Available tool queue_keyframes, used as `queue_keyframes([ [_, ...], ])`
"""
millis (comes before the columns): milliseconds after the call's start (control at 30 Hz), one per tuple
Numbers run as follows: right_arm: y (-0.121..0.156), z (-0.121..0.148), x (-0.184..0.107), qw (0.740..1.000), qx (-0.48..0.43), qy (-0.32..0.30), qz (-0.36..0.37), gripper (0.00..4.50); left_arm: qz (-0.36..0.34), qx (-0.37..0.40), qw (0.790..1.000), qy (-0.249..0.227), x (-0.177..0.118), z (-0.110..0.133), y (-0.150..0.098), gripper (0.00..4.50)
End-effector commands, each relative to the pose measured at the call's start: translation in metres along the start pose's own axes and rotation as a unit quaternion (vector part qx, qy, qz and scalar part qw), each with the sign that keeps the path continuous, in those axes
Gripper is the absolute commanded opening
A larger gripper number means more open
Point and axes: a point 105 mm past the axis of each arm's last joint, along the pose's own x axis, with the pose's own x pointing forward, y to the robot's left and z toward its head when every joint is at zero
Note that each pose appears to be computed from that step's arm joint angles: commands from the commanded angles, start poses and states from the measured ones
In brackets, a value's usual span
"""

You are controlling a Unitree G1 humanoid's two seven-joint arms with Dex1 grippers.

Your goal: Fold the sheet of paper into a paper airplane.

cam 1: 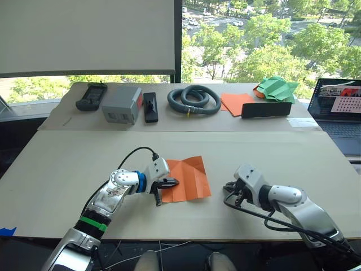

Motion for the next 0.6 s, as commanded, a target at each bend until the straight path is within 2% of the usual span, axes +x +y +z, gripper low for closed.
queue_keyframes([
  [33,0.008,0.008,0.011,1.0,-0.017,-0.013,0.015,0.02,-0.007,-0.023,0.998,0.055,-0.001,-0.03,-0.008,0.0],
  [233,0.023,0.025,0.039,0.998,0.01,-0.055,0.04,0.02,-0.006,-0.024,0.998,0.056,-0.002,-0.03,-0.009,0.0],
  [333,0.023,0.048,0.046,0.992,0.043,-0.109,0.045,0.02,-0.003,-0.023,0.998,0.057,-0.003,-0.03,-0.007,0.0],
  [433,0.017,0.088,0.041,0.975,0.077,-0.201,0.046,0.02,0.001,-0.023,0.998,0.058,-0.005,-0.03,-0.006,0.0],
  [533,0.022,0.107,0.038,0.966,0.082,-0.237,0.066,0.02,0.001,-0.023,0.998,0.058,-0.006,-0.03,-0.007,0.0],
  [600,0.036,0.115,0.043,0.964,0.075,-0.238,0.092,0.02,0.005,-0.025,0.998,0.058,-0.008,-0.03,-0.007,0.0],
])
